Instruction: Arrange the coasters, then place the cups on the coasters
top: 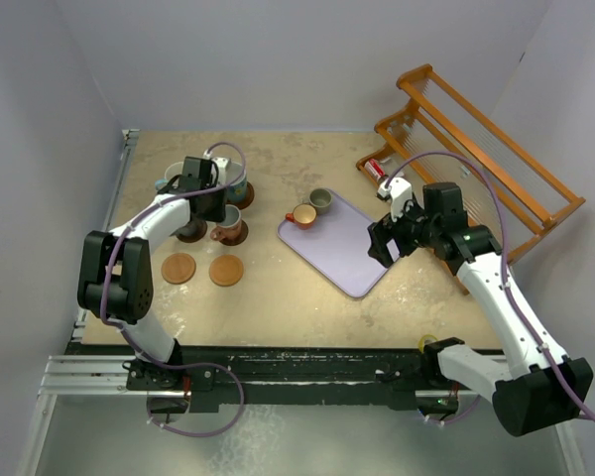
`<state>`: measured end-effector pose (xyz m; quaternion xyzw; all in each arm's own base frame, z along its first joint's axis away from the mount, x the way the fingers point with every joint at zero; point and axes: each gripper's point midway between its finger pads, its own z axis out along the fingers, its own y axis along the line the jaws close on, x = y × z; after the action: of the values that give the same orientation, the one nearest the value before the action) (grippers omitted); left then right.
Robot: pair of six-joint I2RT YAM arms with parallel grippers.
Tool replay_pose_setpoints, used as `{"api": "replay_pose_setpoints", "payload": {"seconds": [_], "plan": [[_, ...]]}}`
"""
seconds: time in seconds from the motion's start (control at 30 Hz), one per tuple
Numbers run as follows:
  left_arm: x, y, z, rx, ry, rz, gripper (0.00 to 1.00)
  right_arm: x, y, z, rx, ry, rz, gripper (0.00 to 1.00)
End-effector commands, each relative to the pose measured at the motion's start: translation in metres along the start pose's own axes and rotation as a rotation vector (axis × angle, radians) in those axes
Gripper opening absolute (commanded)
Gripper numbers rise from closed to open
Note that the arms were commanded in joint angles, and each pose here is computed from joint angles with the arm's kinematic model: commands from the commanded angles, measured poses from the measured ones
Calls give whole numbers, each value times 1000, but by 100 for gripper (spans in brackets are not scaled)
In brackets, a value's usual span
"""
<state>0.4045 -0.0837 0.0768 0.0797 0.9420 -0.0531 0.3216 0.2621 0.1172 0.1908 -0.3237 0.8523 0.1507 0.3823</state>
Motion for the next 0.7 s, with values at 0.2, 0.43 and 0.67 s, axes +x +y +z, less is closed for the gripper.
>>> {"api": "replay_pose_setpoints", "payload": {"seconds": [0.2, 0.43, 0.67], "plan": [[-57, -7, -39, 48, -161, 75, 37, 3, -3, 5, -7, 3, -39, 95], [-65, -8, -65, 59, -208, 163, 44, -11, -6, 5, -10, -18, -79, 98], [-79, -11, -107, 61, -315, 241, 59, -26, -17, 18, -4, -14, -75, 99]]}}
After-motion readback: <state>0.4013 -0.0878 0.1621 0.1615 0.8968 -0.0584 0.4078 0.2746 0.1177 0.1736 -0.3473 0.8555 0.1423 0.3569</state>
